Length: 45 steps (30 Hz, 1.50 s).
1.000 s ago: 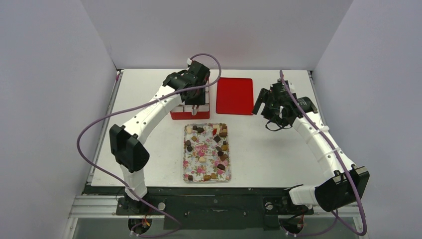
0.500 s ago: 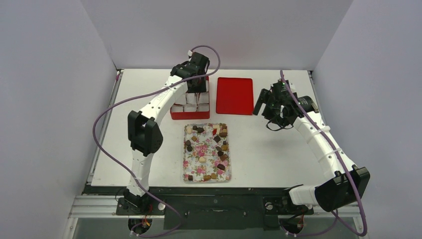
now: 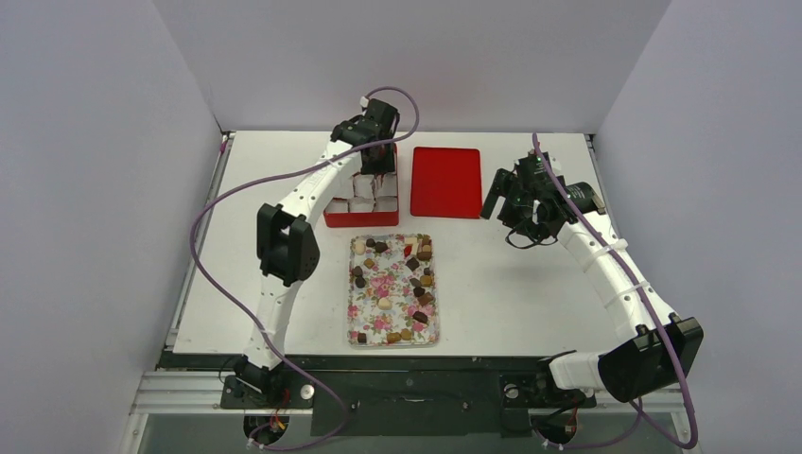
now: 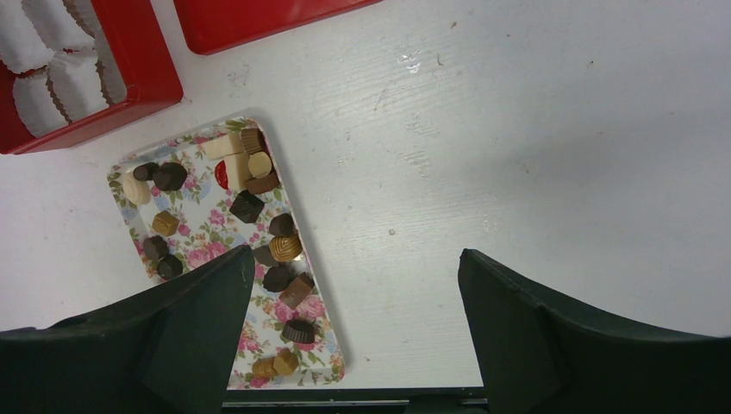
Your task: Pack the chocolate
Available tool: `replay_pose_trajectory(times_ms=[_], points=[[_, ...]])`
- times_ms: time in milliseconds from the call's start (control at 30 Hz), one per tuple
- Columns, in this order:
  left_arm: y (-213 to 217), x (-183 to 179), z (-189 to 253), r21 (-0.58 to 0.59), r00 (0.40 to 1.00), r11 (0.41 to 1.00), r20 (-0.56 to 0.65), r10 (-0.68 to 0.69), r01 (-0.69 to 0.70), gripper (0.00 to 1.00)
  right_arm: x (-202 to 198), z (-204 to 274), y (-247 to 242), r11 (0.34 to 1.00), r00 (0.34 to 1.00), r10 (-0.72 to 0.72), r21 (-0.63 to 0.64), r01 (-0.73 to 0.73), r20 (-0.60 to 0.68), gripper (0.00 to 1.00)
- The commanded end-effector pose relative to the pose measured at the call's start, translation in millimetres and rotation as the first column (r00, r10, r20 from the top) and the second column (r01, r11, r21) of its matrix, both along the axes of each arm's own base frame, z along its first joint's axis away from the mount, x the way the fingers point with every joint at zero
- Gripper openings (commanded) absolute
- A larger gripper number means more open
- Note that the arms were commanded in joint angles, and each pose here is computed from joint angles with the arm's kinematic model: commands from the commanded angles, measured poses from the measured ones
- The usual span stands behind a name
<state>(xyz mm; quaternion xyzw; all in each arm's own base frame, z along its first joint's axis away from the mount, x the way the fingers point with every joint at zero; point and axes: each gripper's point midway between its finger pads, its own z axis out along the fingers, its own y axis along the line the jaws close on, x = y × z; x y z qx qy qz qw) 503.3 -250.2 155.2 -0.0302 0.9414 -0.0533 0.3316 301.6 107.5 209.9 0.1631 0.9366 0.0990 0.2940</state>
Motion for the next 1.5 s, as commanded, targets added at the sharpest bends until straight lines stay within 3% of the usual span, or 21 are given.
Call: replay_pose_trajectory(times_ms=[0,467,833,1033,1233,1467], points=[[-2,21,26,-0.06,0.996,0.998,0.083,0.014,-0.009,0.33,0,18,-5,1.0,0.999,0.002,-0.002,-0.002,0.054,0.84],[6,28,27,-0.048,0.996,0.999,0.092,-0.011,0.015,0.41,2,18,-4,1.0,0.999,0.006,-0.002,-0.006,0.054,0.83],[12,14,77,-0.07,0.989,0.997,0.149,-0.017,0.028,0.41,6,21,1,1.0,0.998,0.012,0.011,-0.013,0.067,0.84],[23,-14,101,-0.078,0.987,0.997,0.16,-0.01,0.023,0.41,7,21,-1,1.0,0.997,0.012,0.001,-0.012,0.071,0.84],[34,-68,131,-0.089,0.985,0.995,0.168,-0.028,0.043,0.41,11,20,-1,1.0,0.997,0.004,-0.001,-0.004,0.081,0.84],[48,-136,123,-0.058,0.993,0.997,0.103,-0.053,0.06,0.41,21,14,10,1.0,0.996,0.008,0.028,-0.011,0.086,0.84]])
